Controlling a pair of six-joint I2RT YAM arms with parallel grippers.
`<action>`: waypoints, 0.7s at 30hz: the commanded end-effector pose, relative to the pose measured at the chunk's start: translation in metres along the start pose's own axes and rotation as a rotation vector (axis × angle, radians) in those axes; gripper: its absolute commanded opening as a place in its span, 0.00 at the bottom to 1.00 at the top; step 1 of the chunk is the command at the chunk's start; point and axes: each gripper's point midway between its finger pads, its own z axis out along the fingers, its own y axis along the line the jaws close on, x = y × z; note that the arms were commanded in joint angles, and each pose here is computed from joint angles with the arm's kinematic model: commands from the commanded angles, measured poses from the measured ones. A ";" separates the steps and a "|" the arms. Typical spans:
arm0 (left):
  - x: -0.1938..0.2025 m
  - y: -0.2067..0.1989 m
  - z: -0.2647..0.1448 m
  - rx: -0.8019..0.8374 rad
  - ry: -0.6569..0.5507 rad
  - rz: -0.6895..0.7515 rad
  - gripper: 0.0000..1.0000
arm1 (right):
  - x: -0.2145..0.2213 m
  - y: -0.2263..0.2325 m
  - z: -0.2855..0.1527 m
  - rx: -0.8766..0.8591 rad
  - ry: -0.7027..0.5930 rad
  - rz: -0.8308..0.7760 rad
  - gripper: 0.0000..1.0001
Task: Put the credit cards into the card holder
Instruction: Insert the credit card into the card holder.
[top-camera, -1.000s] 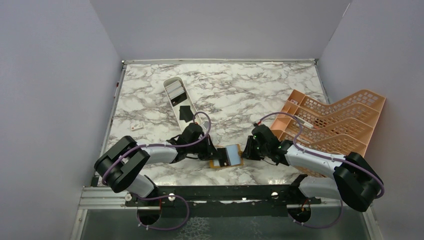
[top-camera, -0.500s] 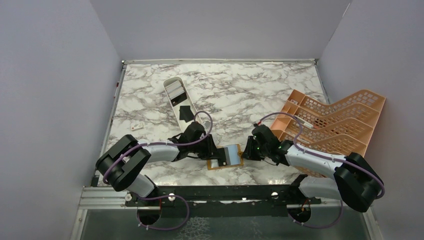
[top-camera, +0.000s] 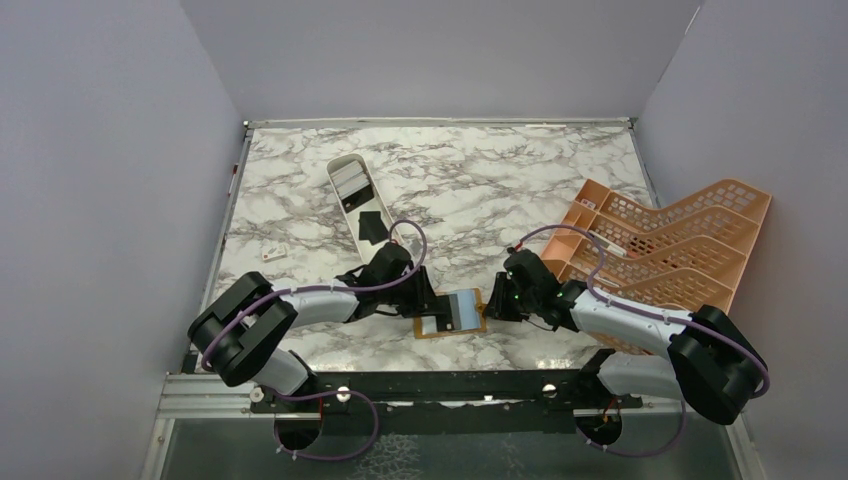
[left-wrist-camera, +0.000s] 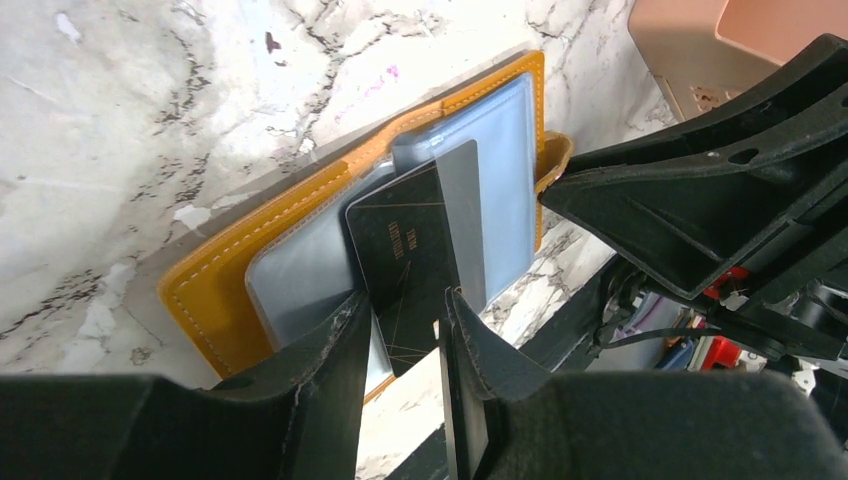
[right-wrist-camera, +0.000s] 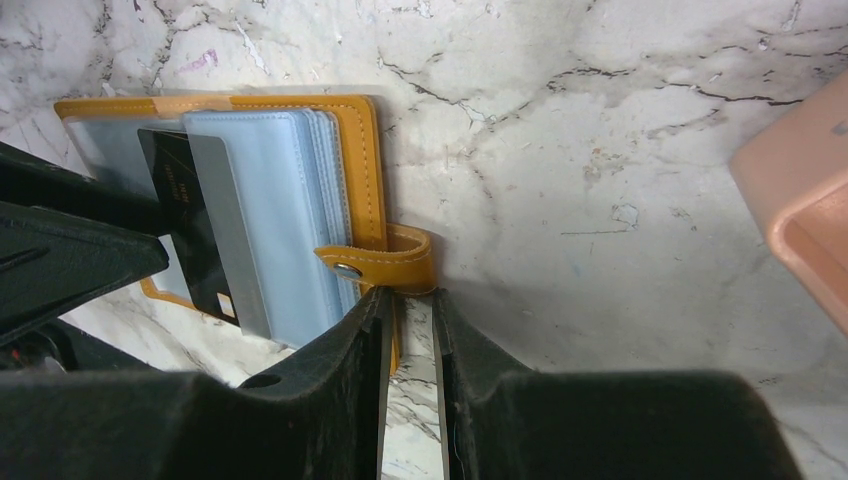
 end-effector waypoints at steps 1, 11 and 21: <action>-0.010 -0.020 0.000 0.037 -0.033 0.036 0.34 | 0.010 -0.002 0.000 0.001 0.042 -0.019 0.27; -0.004 -0.035 0.008 0.075 -0.012 0.046 0.34 | 0.011 -0.002 0.001 -0.001 0.045 -0.018 0.27; -0.001 -0.015 0.013 -0.016 -0.016 0.048 0.05 | 0.011 -0.004 0.001 0.005 0.044 -0.021 0.27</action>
